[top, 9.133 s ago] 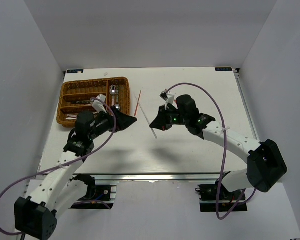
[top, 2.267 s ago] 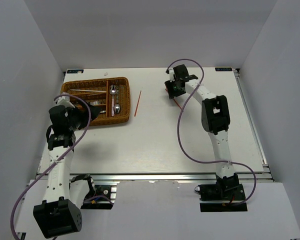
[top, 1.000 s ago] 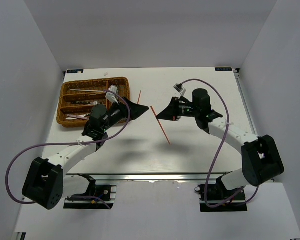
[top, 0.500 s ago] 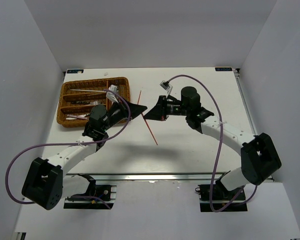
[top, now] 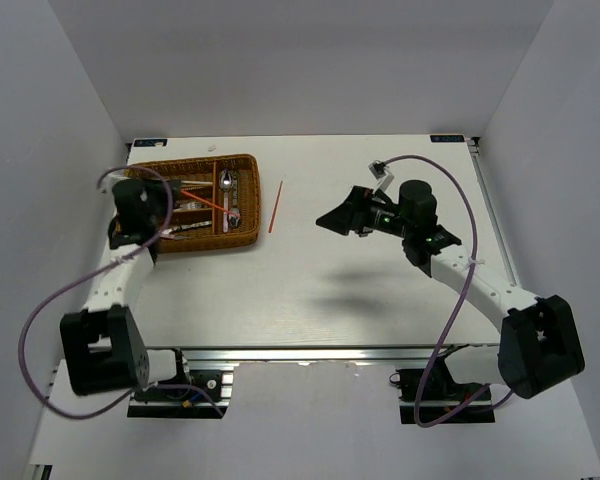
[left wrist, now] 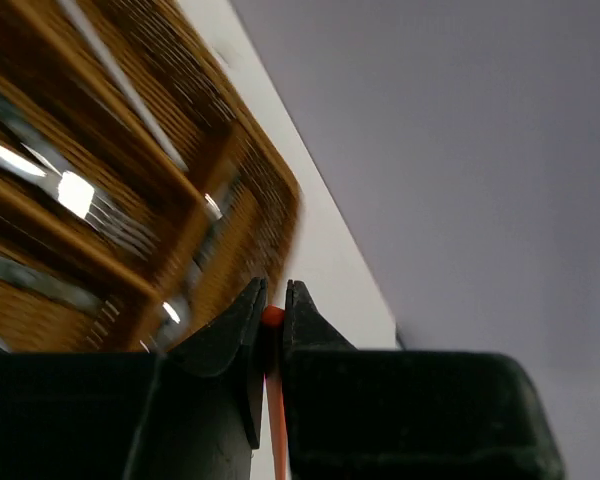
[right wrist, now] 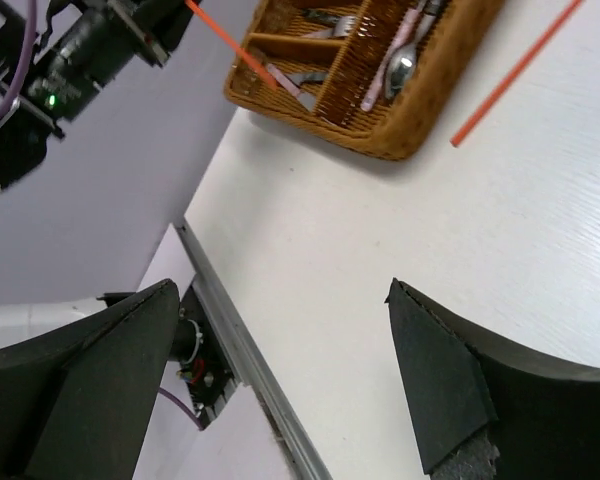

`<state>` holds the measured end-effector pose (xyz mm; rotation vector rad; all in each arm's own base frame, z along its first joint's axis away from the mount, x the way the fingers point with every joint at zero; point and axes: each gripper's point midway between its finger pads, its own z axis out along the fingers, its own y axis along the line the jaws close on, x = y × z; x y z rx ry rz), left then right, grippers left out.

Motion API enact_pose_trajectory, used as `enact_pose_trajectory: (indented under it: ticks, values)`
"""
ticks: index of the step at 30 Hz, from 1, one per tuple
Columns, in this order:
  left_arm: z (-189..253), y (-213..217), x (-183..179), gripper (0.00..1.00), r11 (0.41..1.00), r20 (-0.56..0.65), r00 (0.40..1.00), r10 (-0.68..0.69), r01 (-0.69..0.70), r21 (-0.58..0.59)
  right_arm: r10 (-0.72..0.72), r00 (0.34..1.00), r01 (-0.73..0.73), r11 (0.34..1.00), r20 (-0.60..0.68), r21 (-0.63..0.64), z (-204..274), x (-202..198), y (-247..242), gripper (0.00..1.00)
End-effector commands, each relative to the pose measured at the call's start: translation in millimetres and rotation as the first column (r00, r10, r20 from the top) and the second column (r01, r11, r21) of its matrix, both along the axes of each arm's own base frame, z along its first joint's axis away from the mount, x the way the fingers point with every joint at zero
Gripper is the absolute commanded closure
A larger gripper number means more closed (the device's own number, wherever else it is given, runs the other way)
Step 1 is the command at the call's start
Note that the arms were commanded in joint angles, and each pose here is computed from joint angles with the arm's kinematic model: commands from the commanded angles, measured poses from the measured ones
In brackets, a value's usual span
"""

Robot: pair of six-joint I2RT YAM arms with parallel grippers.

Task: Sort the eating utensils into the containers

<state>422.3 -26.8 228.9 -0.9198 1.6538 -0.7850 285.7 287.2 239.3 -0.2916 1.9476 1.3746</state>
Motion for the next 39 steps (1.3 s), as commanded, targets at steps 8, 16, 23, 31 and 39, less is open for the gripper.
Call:
enact_pose_trajectory:
  ticks: [8, 16, 23, 31, 39]
  values:
    - [-54.0, 162.3, 108.6, 1.0, 0.878, -0.126, 0.927, 0.353, -0.375, -0.298, -0.028, 1.0, 0.029, 0.993, 0.01, -0.116, -37.0, -6.4, -25.6, 0.11]
    - [-74.0, 185.9, 155.7, 0.88, 0.871, -0.139, 0.917, 0.373, -0.398, -0.288, -0.01, 1.0, 0.013, 0.986, 0.019, -0.164, -47.5, 2.6, -28.4, 0.11]
    - [-94.5, 191.3, 158.8, 0.51, 0.862, -0.167, 0.905, 0.392, -0.425, -0.278, -0.001, 1.0, 0.001, 0.984, 0.002, -0.176, -58.2, 11.5, -24.8, 0.11]
    - [-80.5, 182.7, 144.1, 0.39, 0.867, -0.141, 0.913, 0.383, -0.408, -0.287, 0.002, 0.999, -0.007, 0.988, -0.032, -0.153, -63.4, 17.1, -18.3, 0.11]
    - [-17.0, 142.6, 118.1, 0.02, 0.936, -0.04, 0.957, 0.287, -0.289, -0.199, -0.2, 0.98, 0.182, 0.92, -0.018, -0.348, -78.1, 55.6, -11.6, 0.11]
